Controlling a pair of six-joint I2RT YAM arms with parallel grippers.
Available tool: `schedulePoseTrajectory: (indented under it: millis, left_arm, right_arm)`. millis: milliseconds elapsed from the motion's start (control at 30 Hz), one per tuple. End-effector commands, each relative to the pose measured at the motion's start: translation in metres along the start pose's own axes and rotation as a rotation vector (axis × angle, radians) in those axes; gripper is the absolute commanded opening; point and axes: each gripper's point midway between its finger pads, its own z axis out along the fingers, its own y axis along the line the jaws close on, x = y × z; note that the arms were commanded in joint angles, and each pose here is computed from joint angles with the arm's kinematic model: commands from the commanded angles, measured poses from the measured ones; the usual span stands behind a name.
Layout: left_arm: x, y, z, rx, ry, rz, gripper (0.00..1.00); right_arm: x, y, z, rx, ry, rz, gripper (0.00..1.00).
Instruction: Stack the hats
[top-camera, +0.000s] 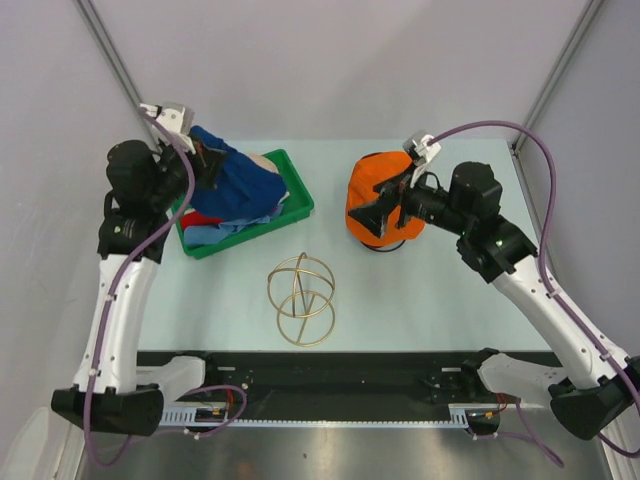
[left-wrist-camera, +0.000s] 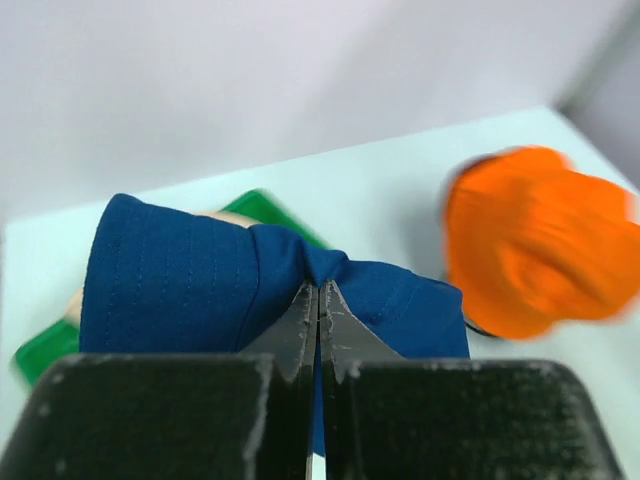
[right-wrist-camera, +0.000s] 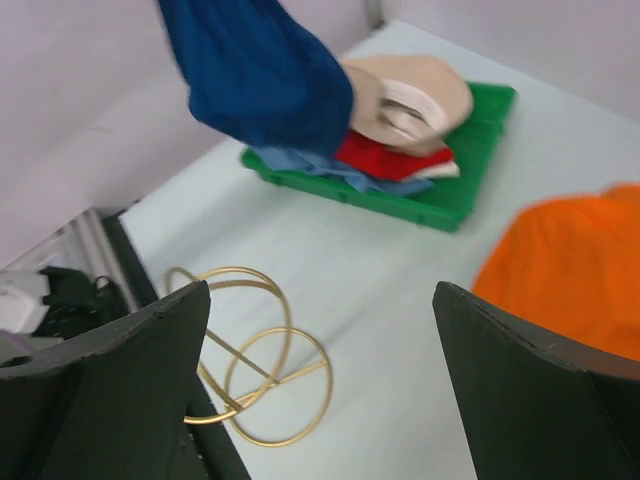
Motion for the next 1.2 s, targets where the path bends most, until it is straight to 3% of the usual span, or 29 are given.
schedulePoseTrajectory:
  millis: [0,333,533,700,1167]
  left_arm:
    - [-0.012,-0.075,-0.039,0.371,-0.022,0.085,0.00]
    - [-0.021,-0.147,-0.113,0.801,0.057,0.166,0.00]
    - [-0.018,-0.168,-0.142,0.911,0.065,0.183,0.00]
    - [-0.022,-0.178,-0.161,0.948,0.042,0.207,0.00]
    - [-0.030,-0.191,-0.184,1.024,-0.005,0.227,0.00]
  right_arm:
    - [-0.064,0.055,-0.004,-0.277,-0.156,-0.126,1.00]
    - [-0.079,0.088,-0.012,-0.467,-0.158,-0.144,1.00]
    - [-0.067,0.085,-0.002,-0.445,-0.104,-0.114,1.00]
    - [-0.072,0.099,-0.002,-0.510,-0.132,-0.103,1.00]
    - [-0.083,0.117,0.019,-0.668,-0.155,-0.144,1.00]
